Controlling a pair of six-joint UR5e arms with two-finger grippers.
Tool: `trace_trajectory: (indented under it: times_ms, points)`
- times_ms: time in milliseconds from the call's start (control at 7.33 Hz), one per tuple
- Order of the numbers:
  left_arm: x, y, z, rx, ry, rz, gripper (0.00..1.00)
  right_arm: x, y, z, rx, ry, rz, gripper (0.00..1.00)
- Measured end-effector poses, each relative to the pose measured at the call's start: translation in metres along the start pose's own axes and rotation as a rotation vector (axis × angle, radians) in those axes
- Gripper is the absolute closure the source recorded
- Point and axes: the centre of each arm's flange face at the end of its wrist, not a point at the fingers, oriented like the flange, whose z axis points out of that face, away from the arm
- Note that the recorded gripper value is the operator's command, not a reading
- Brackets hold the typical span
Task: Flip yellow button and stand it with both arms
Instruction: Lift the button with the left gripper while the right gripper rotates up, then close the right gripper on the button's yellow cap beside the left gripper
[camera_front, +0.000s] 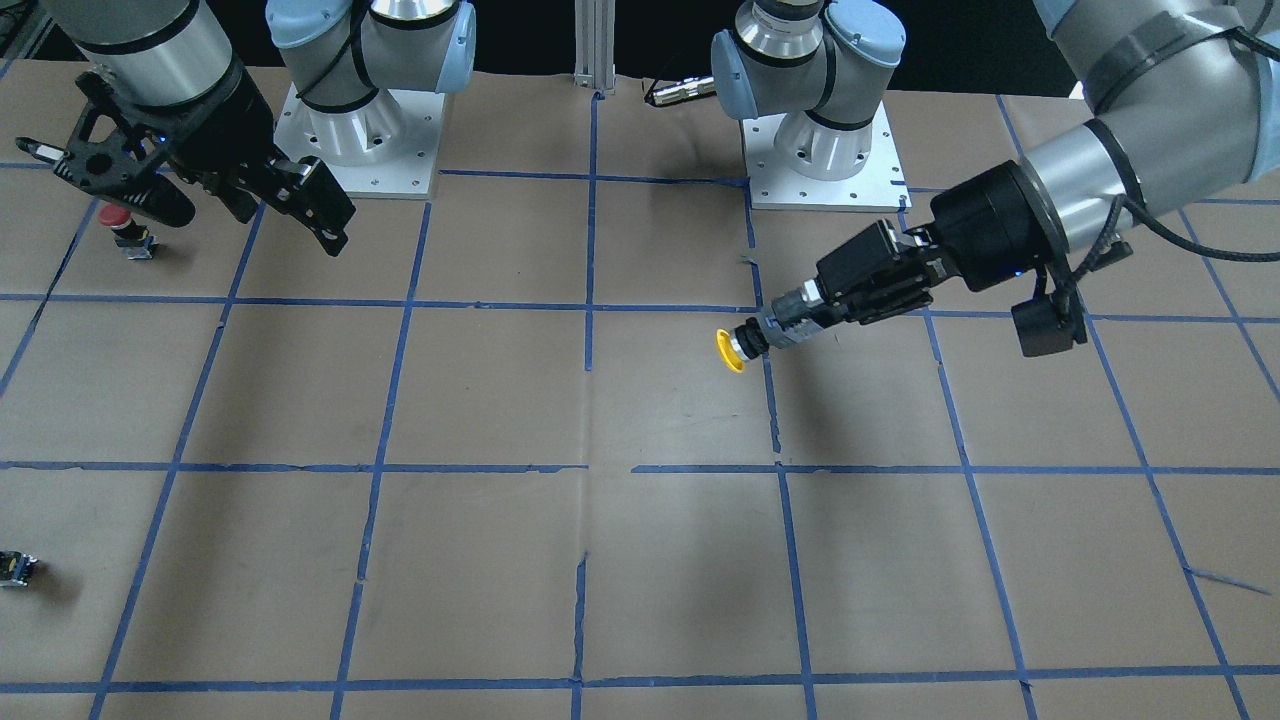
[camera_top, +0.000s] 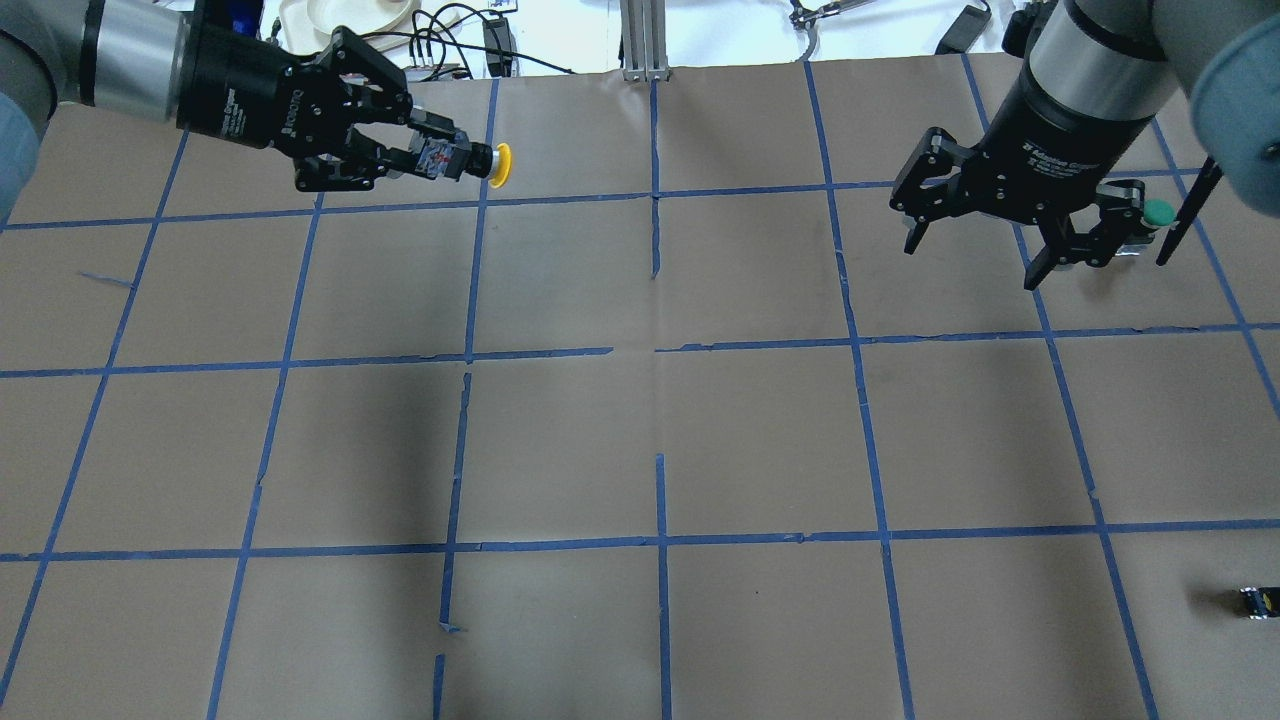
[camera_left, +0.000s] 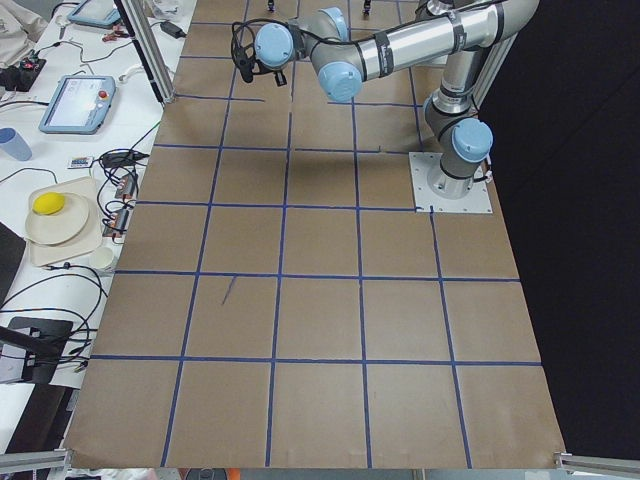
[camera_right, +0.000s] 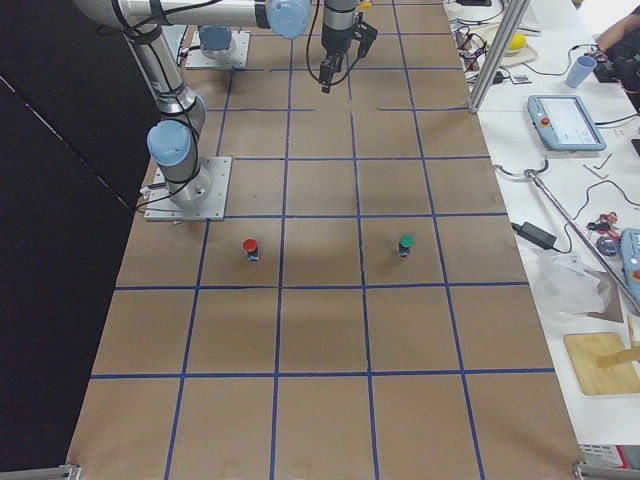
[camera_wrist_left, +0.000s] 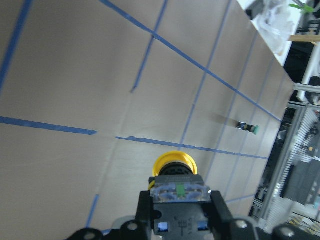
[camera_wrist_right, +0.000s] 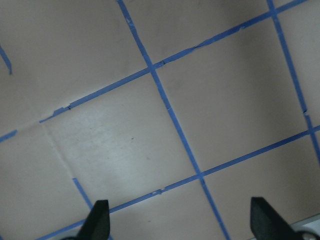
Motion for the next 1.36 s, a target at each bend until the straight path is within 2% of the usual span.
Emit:
trace_trajectory:
  times_ms: [136,409,545,682,818,1091,1364]
  points:
    - [0.02,0.013,0.004,-0.01,0.086,0.023,0.74,-0.003,-0.004,-0.002,-0.041,-0.093,0.102,0.0]
    - [0.059,0.042,0.02,-0.053,0.248,0.071,0.74,-0.001,-0.018,-0.022,-0.165,-0.364,0.341,0.0]
    - [0.075,0.055,0.029,-0.081,0.307,0.089,0.74,-0.003,-0.021,-0.035,-0.231,-0.487,0.435,0.0]
    - [0.085,0.062,0.034,-0.099,0.363,0.096,0.74,-0.008,-0.022,-0.046,-0.275,-0.582,0.479,0.0]
    - [0.091,0.066,0.035,-0.108,0.408,0.1,0.74,-0.014,-0.022,-0.056,-0.297,-0.667,0.483,0.0]
    - [0.093,0.069,0.037,-0.114,0.446,0.102,0.74,-0.024,-0.017,-0.075,-0.332,-0.812,0.45,0.0]
    - [0.094,0.069,0.037,-0.114,0.454,0.109,0.74,-0.039,0.004,-0.091,-0.363,-0.889,0.391,0.0]
